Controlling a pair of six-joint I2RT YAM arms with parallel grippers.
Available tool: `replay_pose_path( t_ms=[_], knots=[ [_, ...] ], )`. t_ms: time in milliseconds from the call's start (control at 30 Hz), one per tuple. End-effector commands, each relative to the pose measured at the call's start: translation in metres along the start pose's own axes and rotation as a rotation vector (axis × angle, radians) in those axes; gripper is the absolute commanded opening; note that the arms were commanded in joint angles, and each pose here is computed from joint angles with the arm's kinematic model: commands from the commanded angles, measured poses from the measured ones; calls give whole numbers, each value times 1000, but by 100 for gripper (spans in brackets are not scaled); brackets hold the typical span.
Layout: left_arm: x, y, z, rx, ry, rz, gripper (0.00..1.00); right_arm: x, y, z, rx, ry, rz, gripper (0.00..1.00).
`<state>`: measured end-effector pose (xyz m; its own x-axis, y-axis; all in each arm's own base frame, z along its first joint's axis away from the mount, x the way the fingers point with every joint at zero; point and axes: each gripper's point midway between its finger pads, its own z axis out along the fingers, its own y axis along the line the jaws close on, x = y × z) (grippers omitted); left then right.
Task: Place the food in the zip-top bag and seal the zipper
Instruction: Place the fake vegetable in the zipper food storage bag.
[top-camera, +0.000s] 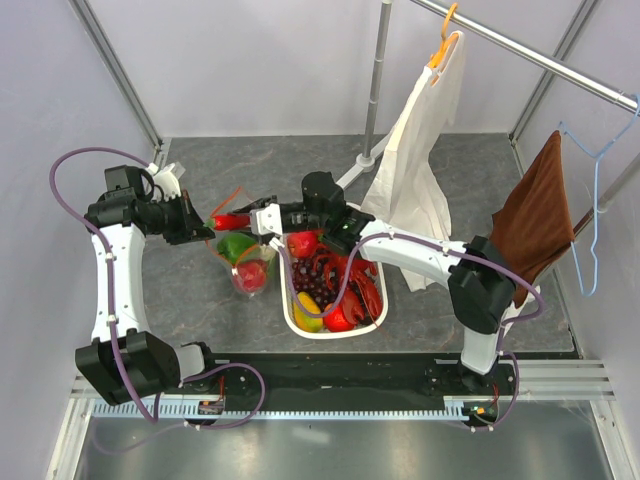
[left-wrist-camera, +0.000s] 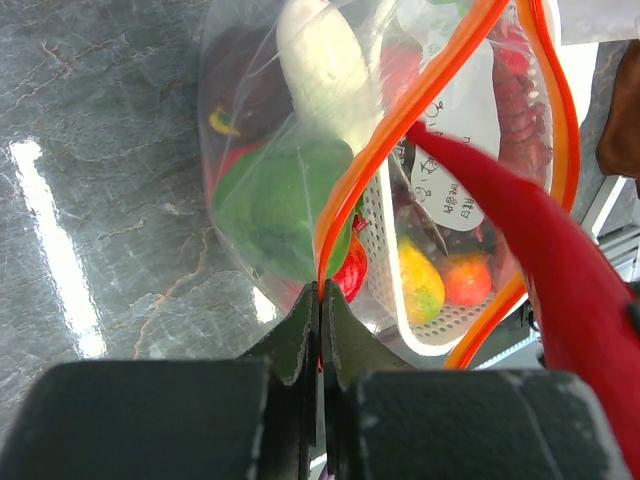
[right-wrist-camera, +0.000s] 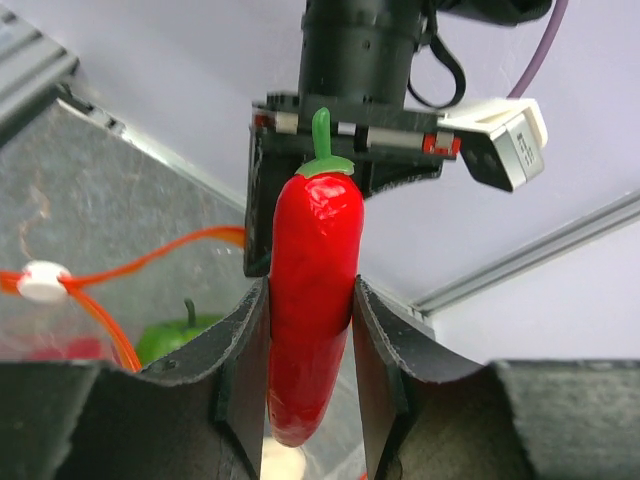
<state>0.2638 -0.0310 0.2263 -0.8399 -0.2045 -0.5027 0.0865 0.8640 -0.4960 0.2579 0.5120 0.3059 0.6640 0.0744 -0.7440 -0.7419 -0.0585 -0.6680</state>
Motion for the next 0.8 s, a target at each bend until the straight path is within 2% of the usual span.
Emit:
replay_pose_path(
  t_ms=[0, 33, 100, 133, 200, 367, 500, 533, 667, 767],
  knots=[
    [-7, -8, -6, 17, -43, 21, 2, -18, -16, -2, -15, -38, -193, 40],
    [-7, -8, -6, 16, -44, 21, 2, -15, -14, -3, -17, -26, -217, 53],
    [-7, -8, -6, 17, -44, 23, 2, -22, -19, -8, 5, -30, -226, 69],
    [-7, -8, -6, 16, -43, 21, 2, -20, -14, -11, 0, -26, -223, 81],
    [-6, -8, -5, 16, -41, 21, 2, -30, -12, -18, -3, -29, -223, 85],
    [-8, -8, -6, 14, -44, 18, 2, -59, 5, -37, -57, -58, -145, 87],
    [-7, -8, -6, 14, -43, 14, 2, -77, -8, -59, 79, -21, 108, 85],
    [-8, -9, -7, 19, -46, 17, 2, -73, -9, -63, 109, 14, 232, 85],
    [-9, -11, -8, 22, -50, 15, 2, -47, -21, -99, 268, 185, 531, 81],
    [-11, -10, -7, 22, -47, 9, 2, -21, -1, -125, 258, 329, 618, 79]
  ],
)
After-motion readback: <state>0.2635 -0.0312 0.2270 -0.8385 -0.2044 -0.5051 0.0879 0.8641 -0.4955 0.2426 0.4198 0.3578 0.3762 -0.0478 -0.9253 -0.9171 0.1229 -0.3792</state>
